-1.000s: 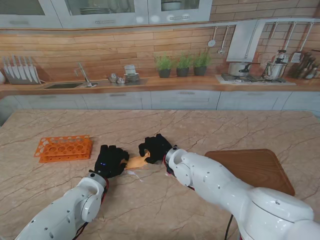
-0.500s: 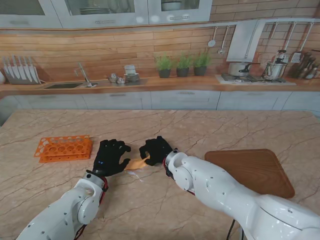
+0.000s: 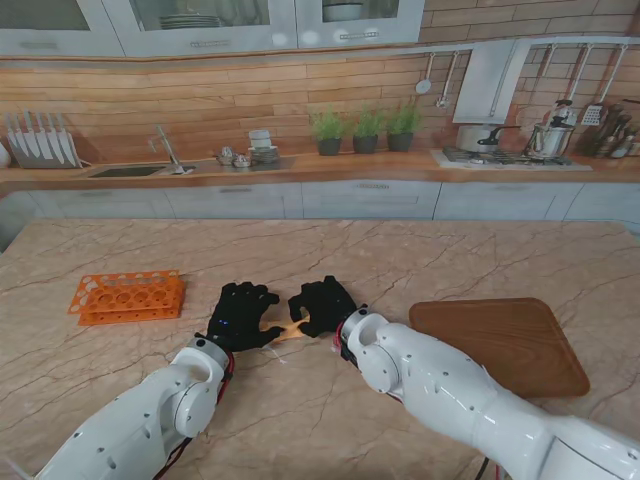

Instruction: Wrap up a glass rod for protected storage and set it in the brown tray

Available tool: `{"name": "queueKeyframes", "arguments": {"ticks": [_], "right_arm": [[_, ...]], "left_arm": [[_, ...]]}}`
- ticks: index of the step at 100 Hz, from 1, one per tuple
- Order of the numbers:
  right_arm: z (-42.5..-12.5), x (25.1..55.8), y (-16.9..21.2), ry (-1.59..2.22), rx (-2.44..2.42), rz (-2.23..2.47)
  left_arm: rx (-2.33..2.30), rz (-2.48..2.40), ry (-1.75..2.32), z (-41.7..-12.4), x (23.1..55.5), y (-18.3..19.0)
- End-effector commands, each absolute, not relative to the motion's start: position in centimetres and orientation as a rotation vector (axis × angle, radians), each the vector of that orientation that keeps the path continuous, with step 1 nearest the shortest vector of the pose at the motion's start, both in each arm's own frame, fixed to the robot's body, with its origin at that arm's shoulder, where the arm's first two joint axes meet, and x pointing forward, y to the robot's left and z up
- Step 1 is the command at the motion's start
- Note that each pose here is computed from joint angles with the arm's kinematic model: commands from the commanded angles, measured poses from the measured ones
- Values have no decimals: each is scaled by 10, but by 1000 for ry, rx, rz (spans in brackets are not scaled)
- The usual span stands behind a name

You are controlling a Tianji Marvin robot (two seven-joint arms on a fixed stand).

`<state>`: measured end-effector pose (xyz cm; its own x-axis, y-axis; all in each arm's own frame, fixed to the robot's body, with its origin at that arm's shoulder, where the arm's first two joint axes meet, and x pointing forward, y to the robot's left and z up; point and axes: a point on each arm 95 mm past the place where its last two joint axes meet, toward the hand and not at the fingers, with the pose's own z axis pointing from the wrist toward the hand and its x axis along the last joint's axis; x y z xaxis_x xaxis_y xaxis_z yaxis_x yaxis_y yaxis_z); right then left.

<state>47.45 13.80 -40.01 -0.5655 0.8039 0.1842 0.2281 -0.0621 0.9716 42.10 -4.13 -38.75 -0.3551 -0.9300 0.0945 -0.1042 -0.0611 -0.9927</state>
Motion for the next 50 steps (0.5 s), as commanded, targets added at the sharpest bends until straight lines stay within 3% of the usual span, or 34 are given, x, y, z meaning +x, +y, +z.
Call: {"name": "queueKeyframes", "arguments": {"ticks": [1,50], "right_arm": [[-399,471,139,1761,1095,1676],[-386,463,138,1733,1069,1717]], "left_arm": [[-1145,-1516,1507,-384,422,-52],[-1262,-1448,1598,-397,428,-74]]}}
